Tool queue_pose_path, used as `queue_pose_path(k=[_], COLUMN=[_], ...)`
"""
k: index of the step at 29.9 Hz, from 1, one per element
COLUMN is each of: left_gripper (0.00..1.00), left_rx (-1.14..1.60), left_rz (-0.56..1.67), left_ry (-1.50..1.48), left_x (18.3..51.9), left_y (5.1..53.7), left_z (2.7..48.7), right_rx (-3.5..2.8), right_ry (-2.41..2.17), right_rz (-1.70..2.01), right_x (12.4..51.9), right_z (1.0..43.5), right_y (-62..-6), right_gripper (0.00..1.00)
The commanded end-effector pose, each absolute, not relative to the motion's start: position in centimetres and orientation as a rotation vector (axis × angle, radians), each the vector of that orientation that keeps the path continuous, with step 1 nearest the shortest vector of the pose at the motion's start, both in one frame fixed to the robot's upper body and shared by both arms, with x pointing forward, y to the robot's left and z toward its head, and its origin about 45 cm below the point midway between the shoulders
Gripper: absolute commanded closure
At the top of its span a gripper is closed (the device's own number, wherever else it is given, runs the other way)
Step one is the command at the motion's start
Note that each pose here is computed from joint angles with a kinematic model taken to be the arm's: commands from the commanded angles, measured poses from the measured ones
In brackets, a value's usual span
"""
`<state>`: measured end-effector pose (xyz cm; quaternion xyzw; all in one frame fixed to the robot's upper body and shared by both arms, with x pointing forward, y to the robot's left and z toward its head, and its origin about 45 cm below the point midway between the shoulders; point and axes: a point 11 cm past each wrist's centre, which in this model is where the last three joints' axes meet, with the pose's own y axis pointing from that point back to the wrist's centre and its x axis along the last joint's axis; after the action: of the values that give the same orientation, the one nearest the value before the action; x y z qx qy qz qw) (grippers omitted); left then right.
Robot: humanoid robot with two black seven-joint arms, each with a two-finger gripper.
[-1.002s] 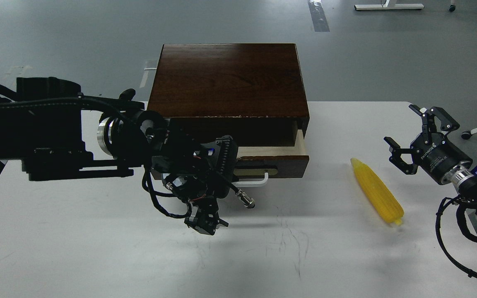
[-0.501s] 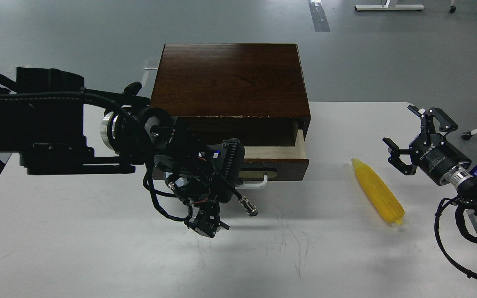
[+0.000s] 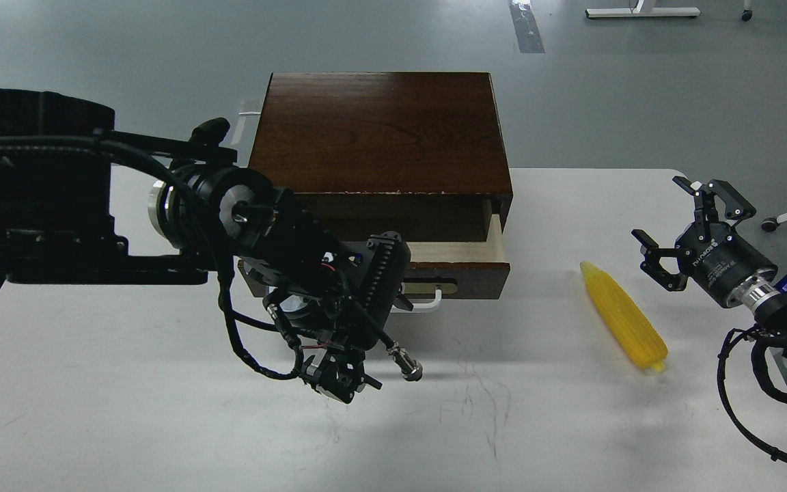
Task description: Put corn in drawer with both arms
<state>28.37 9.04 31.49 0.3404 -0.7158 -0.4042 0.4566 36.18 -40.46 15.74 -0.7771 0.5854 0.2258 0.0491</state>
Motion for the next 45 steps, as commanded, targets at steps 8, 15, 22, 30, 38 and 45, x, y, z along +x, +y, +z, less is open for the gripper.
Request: queue_pose_path(k=[8, 15, 22, 30, 38, 45], left_gripper=[0.02, 0.02, 0.02, 0.02, 0.02, 0.02], left_rx=[0.519, 0.173, 0.013, 0.03, -0.041, -0.107], left_rz=[-0.352, 0.201, 0.598, 0.944, 1.079, 1.135], left_ry=[-1.354, -0.696, -0.411, -0.057, 0.124, 0.197], left_x=[29.3, 33.5, 38.3, 40.5, 39.8, 39.4], left_y=[10.6, 18.5, 25.5, 35.1, 38.8, 40.0], left_z=[42.9, 47.1, 45.4, 34.3, 28.6, 25.4], right_rx=[-2.365, -2.37, -2.403, -2.581, -2.848, -3.235], right_ry=[1.795, 1.798, 1.813, 1.829, 1.817, 1.664], right_rz=[0.705, 0.712, 0.701, 0.606, 0.425, 0.073], right_x=[35.7, 35.5, 35.2, 34.4, 33.8, 33.7], right_z=[15.2, 15.0, 14.9, 15.5, 17.0, 20.7], right_y=[-40.7, -40.7, -41.1, -42.5, -44.0, -44.4], right_gripper=[0.01, 0.01, 0.01, 0.01, 0.01, 0.01])
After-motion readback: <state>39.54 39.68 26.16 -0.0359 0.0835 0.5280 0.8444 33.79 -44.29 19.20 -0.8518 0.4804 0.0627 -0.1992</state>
